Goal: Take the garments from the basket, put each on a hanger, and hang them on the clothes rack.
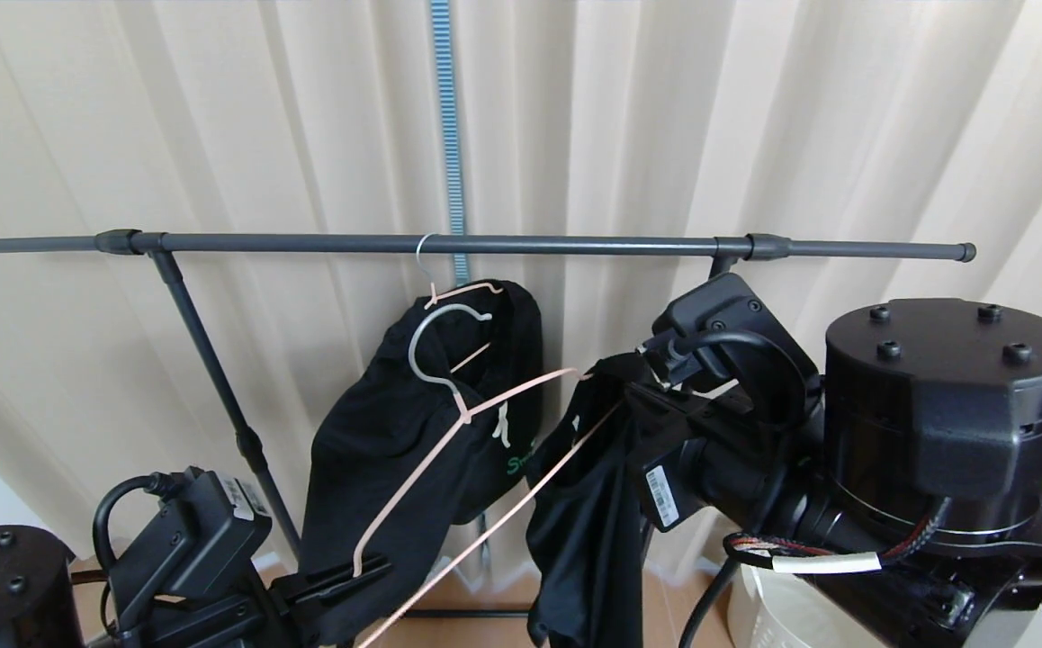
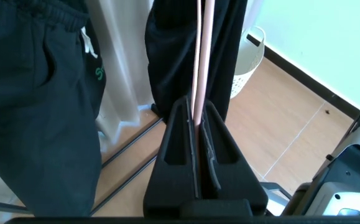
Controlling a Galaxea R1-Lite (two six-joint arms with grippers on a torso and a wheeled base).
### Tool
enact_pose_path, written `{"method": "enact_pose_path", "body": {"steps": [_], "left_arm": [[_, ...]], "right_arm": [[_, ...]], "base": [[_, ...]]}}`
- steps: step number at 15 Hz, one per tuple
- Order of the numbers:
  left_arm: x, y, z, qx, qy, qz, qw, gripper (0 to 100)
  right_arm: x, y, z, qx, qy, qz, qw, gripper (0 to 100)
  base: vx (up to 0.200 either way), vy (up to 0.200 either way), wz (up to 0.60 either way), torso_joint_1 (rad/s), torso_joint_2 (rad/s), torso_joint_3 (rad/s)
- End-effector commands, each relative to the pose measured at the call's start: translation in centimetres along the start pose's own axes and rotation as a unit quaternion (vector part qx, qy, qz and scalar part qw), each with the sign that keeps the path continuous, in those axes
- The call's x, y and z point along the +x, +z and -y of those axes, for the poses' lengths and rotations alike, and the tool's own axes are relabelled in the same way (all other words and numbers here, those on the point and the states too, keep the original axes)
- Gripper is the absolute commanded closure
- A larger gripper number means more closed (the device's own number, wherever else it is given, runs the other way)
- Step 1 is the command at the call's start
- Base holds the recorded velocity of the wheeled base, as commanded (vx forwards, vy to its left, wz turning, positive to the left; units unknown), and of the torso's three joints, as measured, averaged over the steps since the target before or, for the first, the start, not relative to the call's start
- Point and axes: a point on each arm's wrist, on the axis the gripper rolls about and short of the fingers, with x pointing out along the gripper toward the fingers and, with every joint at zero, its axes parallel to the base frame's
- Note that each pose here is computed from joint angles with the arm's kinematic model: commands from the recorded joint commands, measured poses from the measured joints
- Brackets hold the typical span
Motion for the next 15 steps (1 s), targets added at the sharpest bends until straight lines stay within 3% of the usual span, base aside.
{"method": "enact_pose_path", "body": {"steps": [1,11,15], "left_arm": [[-0.1,-0.2,0.3,0.002,-0.008,-0.003,1.0,100],[-1.1,-0.1,1.3,0.01,-0.038,0.014,0.9991,100],[-1.0,-0.3,1.3,0.01,-0.038,0.008,0.9992,100]], "right_arm": [[0.3,0.4,-0.2,0.012,0.0,0.004,0.9999,100],[1.1,0.9,0.4,0.041,-0.002,0.008,0.9991,100],[0.2,1.3,-0.3,0.061,0.044,0.018,0.997,100]], "base": [[0.0,0.0,0.0,0.0,0.0,0.0],[0.0,0.0,0.0,0.0,0.0,0.0],[0.0,0.0,0.0,0.0,0.0,0.0]]}}
